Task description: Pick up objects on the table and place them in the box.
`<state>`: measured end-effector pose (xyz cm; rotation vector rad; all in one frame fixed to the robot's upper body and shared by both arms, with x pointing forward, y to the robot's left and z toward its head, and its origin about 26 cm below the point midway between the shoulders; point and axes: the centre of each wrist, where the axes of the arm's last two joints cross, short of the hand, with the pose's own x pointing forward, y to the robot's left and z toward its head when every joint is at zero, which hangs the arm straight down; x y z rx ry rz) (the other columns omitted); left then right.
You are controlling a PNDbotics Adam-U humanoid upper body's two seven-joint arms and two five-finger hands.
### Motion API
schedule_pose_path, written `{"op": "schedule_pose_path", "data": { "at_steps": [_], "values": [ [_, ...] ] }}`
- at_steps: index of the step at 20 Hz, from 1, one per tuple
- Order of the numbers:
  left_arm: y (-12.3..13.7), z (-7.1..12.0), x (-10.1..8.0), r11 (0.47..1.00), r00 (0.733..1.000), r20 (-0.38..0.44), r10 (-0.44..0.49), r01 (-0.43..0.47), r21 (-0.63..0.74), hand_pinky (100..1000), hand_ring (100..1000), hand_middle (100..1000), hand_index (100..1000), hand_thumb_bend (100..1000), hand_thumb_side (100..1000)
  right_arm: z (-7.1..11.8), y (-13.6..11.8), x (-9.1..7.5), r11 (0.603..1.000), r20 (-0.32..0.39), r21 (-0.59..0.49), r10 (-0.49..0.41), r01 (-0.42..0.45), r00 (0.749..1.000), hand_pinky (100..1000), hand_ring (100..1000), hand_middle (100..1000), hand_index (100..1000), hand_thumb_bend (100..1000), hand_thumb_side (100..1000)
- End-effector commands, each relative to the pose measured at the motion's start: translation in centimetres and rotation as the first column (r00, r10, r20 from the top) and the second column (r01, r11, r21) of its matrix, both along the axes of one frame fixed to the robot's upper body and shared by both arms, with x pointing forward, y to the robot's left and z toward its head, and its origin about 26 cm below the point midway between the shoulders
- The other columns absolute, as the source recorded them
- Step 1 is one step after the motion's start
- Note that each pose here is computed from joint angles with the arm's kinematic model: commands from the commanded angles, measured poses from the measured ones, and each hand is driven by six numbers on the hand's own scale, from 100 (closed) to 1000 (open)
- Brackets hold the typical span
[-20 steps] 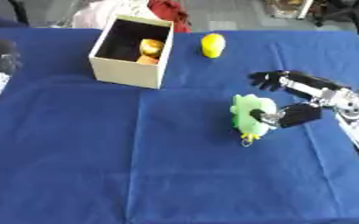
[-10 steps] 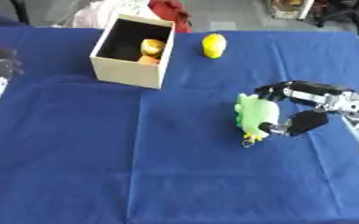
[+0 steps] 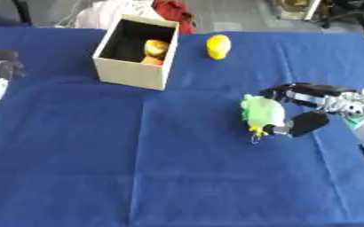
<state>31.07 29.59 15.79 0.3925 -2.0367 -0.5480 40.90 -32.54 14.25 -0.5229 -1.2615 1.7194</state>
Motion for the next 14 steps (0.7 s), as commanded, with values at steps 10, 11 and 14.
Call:
{"op": "schedule_pose_path", "data": {
  "at_steps": [10,11,14],
  "values": [
    [0.17,0.49,-0.05,1.0,1.0,0.016,0.004,-0.004,0.002,859,630,605,767,164,646,-0.03,-0.49,0.76,0.999,0.119,-0.036,-0.025,0.029,0.993,753,669,633,797,229,292],
    [0.19,0.48,-0.05,1.0,1.0,0.016,0.005,-0.005,0.001,859,629,605,768,164,646,0.11,-0.5,0.77,0.999,0.155,-0.017,-0.032,0.035,0.987,733,629,589,750,210,260],
    [0.25,0.44,-0.08,1.0,1.0,0.016,0.009,-0.009,0.0,859,629,605,768,162,647,0.46,-0.48,0.76,0.998,0.263,0.045,-0.051,0.041,0.964,682,542,490,630,160,173]
  ]
}}
